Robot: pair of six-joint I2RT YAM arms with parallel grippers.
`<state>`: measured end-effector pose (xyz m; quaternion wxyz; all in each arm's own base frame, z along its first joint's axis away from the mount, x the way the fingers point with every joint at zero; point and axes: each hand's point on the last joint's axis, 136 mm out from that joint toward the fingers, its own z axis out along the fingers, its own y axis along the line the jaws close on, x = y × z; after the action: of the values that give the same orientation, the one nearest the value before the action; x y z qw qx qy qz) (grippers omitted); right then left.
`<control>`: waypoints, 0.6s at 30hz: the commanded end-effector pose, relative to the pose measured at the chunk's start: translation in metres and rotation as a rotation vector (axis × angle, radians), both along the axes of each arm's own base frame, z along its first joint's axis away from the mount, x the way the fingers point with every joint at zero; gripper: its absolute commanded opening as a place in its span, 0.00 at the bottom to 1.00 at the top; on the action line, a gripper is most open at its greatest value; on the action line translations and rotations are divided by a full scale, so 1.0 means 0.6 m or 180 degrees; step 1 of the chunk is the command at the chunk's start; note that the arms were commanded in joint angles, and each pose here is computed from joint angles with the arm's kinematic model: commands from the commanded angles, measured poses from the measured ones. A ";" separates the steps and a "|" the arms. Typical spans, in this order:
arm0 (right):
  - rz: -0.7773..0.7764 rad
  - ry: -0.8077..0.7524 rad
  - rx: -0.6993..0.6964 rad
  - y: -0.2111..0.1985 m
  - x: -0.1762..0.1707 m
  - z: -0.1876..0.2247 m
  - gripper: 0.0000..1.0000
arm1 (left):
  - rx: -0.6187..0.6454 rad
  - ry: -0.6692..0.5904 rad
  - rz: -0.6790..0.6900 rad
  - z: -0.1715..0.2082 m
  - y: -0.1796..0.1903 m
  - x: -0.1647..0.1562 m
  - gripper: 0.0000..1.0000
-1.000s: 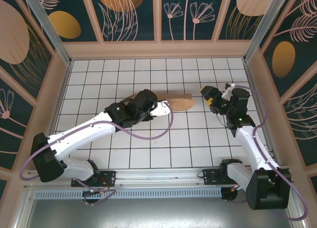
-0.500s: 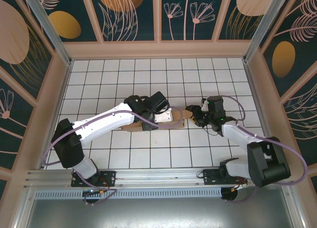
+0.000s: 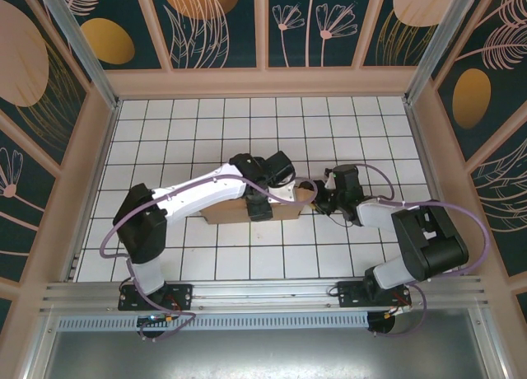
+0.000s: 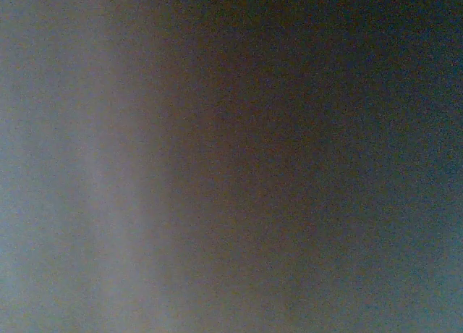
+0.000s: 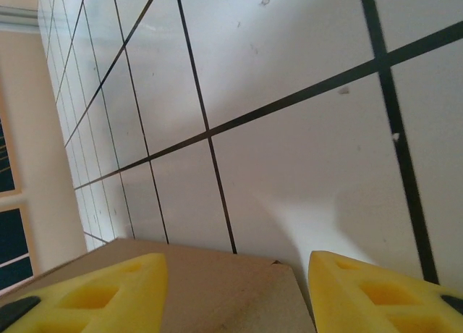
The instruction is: Fold the paper box
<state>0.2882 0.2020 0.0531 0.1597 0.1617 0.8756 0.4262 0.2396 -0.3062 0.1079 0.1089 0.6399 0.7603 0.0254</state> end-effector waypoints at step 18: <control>-0.0385 -0.0578 -0.0473 -0.138 0.039 0.124 0.65 | -0.0074 0.0386 0.0253 -0.089 -0.038 0.002 0.65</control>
<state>0.3102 0.1259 0.1030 0.2484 0.1947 0.8650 0.3901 0.2438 -0.3330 0.0992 0.1151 0.6141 0.7804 -0.0255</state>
